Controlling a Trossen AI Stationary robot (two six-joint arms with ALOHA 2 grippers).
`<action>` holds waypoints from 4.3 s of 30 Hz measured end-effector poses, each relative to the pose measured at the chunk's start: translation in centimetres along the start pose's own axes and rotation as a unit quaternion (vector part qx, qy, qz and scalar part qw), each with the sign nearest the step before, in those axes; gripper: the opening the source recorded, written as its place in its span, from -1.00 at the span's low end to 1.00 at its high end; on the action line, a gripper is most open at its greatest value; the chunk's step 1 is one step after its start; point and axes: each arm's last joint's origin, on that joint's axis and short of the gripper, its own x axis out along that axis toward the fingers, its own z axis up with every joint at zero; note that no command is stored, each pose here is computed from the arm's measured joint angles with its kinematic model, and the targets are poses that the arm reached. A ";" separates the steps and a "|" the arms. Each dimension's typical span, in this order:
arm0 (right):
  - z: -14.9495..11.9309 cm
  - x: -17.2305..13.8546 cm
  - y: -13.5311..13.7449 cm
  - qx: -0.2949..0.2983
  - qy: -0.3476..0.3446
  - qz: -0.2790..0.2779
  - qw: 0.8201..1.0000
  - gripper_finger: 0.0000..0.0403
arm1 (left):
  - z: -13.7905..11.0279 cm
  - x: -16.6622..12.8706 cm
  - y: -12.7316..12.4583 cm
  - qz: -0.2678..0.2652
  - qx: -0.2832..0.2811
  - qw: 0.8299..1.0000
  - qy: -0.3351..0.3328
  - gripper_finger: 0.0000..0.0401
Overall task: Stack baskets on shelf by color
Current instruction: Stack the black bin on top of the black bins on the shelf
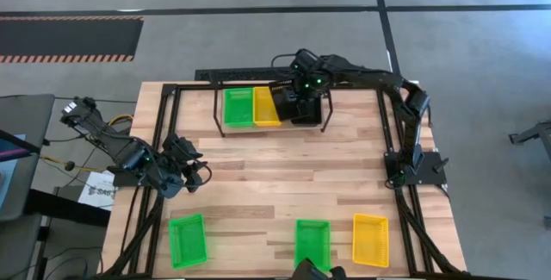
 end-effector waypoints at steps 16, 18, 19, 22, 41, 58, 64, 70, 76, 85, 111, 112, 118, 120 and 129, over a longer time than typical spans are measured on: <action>0.4 -0.7 3.0 -0.034 -0.055 0.122 0.990 -1.00 | 0.0 0.0 0.1 0.003 0.003 1.000 0.001 -0.37; 0.1 -0.7 3.4 -0.034 -0.053 0.123 0.990 -1.00 | 0.0 0.0 0.1 0.003 0.003 1.000 0.001 -0.37; -0.2 -0.6 3.6 -0.034 -0.050 0.119 0.991 -1.00 | 0.0 0.0 0.1 0.003 0.003 1.000 0.001 -0.37; -1.6 -0.2 4.4 -0.029 -0.043 0.088 0.995 -1.00 | 0.0 0.0 0.1 0.003 0.003 1.000 0.001 -0.37; -4.0 -5.4 3.8 0.017 -0.051 -0.198 0.979 -1.00 | 0.0 0.0 0.1 0.003 0.011 1.000 0.001 -0.37; -4.2 -2.5 2.2 0.078 -0.061 -0.220 0.971 -1.00 | -0.1 0.0 0.0 -0.002 0.044 0.999 0.010 -0.37; -3.8 -2.6 2.0 0.076 -0.065 -0.214 0.972 -1.00 | -0.1 0.0 0.0 -0.002 0.047 0.999 0.010 -0.37; -3.6 -2.5 1.9 0.065 -0.061 -0.208 0.974 -1.00 | -0.1 0.0 0.0 -0.002 0.055 0.998 0.009 -0.37; -3.2 -2.4 2.3 0.063 -0.074 -0.180 0.979 -1.00 | -0.1 0.0 0.0 -0.001 0.047 0.999 0.009 -0.37; -3.0 -2.5 2.1 0.061 -0.072 -0.183 0.979 -1.00 | -0.1 0.0 0.0 -0.001 0.042 0.999 0.007 -0.37; -3.5 -2.4 2.6 0.042 -0.069 -0.181 0.980 -0.98 | -0.1 0.0 0.0 0.000 0.019 1.000 0.007 -0.37; -3.4 -2.4 2.6 0.042 -0.069 -0.182 0.980 -0.98 | -0.1 0.0 0.0 0.000 0.019 1.000 0.007 -0.37; -3.4 -2.4 2.5 0.042 -0.069 -0.183 0.980 -0.97 | 0.0 0.0 0.0 -0.003 0.016 1.000 0.004 -0.37; -3.4 -2.4 2.5 0.038 -0.069 -0.184 0.980 -0.97 | 0.0 0.0 0.0 -0.003 0.016 1.000 0.004 -0.37; -3.4 -2.4 2.5 0.033 -0.068 -0.184 0.980 -0.98 | 0.0 0.0 0.0 -0.003 0.014 1.000 0.004 -0.37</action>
